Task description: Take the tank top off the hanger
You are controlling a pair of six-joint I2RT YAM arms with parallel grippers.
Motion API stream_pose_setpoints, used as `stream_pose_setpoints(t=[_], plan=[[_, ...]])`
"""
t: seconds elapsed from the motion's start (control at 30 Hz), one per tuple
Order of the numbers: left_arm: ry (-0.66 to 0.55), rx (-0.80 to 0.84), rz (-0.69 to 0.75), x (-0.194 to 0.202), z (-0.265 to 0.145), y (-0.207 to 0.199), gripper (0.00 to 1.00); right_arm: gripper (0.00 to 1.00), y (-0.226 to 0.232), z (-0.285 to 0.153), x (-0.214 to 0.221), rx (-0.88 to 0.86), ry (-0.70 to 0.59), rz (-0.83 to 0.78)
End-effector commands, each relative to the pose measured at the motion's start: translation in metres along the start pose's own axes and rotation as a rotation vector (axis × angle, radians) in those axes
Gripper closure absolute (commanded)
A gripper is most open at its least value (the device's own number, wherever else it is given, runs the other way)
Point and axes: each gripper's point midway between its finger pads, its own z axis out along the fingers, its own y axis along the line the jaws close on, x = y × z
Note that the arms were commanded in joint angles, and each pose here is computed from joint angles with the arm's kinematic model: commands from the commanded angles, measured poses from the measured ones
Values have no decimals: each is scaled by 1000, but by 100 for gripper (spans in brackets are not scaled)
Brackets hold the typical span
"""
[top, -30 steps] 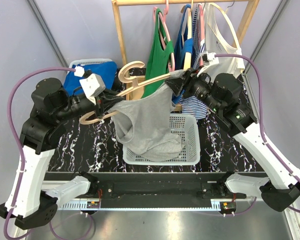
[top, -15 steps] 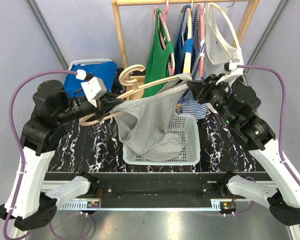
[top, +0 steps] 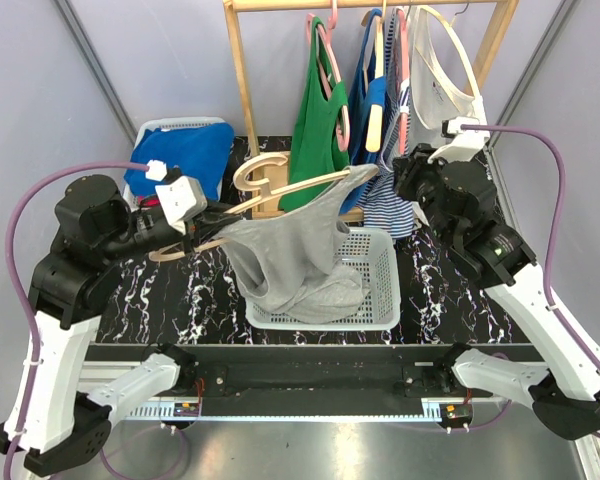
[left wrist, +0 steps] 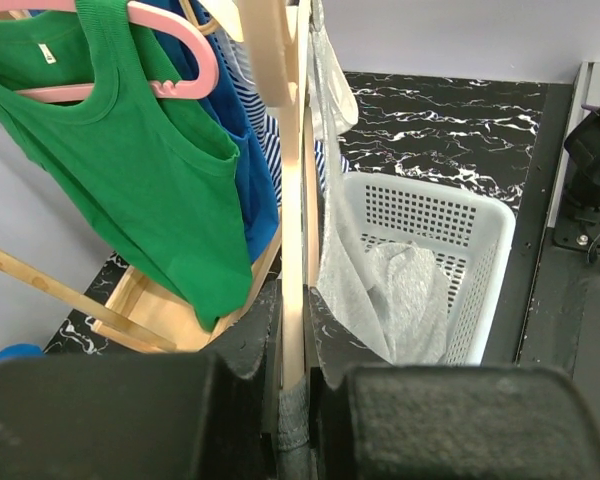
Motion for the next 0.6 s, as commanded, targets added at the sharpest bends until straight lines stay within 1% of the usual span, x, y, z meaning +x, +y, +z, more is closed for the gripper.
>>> stream_pose_setpoints(t=[0.0,0.03,0.07,0.1,0.13,0.2,0.23,0.27,0.3,0.37,0.43,0.57], plan=[[-57,9,74,-16,-4,-2,100,50,39,-19,-22,-233,-37,34],[-59,3,71,-15,-3,-1,100,41,49,-22,-16,-295,-22,34],[-57,1,65,-14,-2,0,100,26,66,-31,-15,-404,-6,31],[-58,2,66,-13,-1,0,100,17,72,-32,-14,-438,-3,16],[-55,9,72,-10,1,0,100,10,77,-36,-17,-475,-5,3],[-56,17,81,-10,2,0,100,0,78,-42,-22,-505,-37,-63],[-60,32,90,-12,1,-3,100,0,83,-50,-23,-557,-45,-100],[-59,45,92,-11,1,-6,100,0,84,-54,-25,-592,-77,-182],[-65,71,98,-12,0,-11,100,0,86,-64,-29,-631,-103,-219],[-54,92,96,-7,0,-15,100,0,90,-76,-22,-713,-118,-329],[-50,115,98,-4,0,-19,100,0,94,-86,-17,-776,-119,-379],[-42,151,87,-4,1,-24,100,0,95,-83,-12,-792,-116,-444]])
